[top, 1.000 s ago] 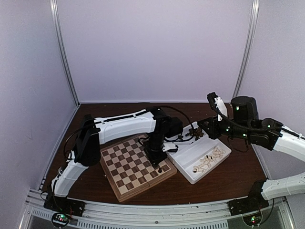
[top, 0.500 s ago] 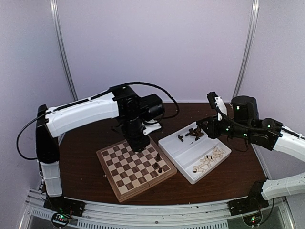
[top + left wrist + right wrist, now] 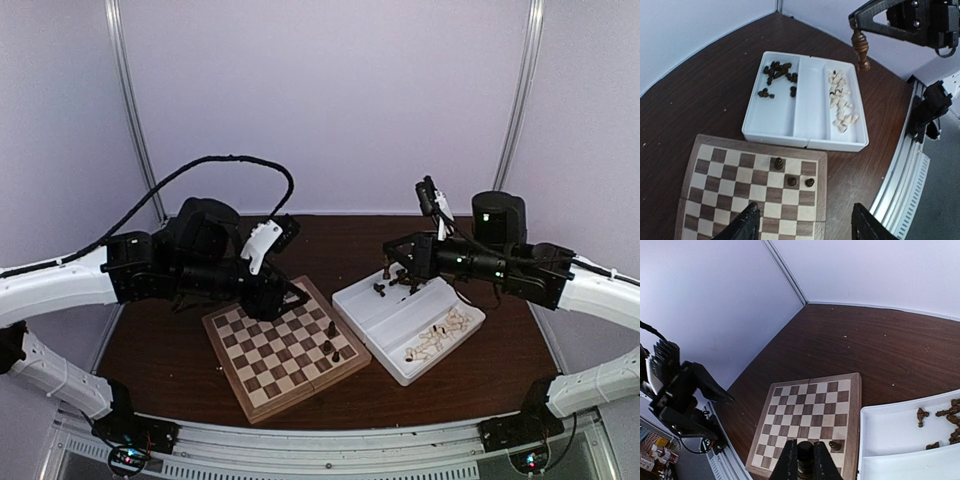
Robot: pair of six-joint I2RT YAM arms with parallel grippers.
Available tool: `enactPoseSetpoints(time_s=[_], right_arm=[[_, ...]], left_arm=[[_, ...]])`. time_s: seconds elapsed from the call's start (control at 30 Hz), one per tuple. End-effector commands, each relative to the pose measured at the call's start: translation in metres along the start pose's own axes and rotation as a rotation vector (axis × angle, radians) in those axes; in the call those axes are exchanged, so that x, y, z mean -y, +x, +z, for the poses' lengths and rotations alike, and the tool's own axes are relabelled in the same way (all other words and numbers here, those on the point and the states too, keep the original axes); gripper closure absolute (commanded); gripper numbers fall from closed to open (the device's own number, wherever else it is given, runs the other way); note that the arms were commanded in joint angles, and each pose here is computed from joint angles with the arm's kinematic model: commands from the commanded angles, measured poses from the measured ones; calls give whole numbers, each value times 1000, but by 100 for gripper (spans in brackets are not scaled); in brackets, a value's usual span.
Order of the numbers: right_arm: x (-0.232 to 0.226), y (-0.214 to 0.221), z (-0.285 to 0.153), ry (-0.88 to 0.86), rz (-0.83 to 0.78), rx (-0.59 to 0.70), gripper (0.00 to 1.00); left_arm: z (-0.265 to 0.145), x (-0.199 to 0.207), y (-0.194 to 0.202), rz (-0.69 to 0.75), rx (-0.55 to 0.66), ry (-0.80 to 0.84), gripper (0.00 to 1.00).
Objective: Set up the chess pieces on the board
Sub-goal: Adjust the chess piece in the storage box.
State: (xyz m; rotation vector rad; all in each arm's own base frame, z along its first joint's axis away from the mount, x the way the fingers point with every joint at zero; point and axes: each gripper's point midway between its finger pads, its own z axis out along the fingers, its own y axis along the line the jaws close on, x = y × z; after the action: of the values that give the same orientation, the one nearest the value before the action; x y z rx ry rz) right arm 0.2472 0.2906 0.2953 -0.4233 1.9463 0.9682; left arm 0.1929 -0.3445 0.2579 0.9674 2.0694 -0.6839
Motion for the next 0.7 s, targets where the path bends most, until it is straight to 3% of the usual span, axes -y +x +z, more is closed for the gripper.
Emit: enactPoseSetpoints(time_s=[0.0,0.33,0.67], right_arm=[[-52,-35,1,-166,24,93,96],[-113,-40,15,-344,36,96,96],[-137,-36,16,-428,9,82,96]], left_arm=[[-11,31,-60,-57,337,201,37],[-15,58,-82,-24,455,362,36],[-10,61,-85,-33,436,375,41]])
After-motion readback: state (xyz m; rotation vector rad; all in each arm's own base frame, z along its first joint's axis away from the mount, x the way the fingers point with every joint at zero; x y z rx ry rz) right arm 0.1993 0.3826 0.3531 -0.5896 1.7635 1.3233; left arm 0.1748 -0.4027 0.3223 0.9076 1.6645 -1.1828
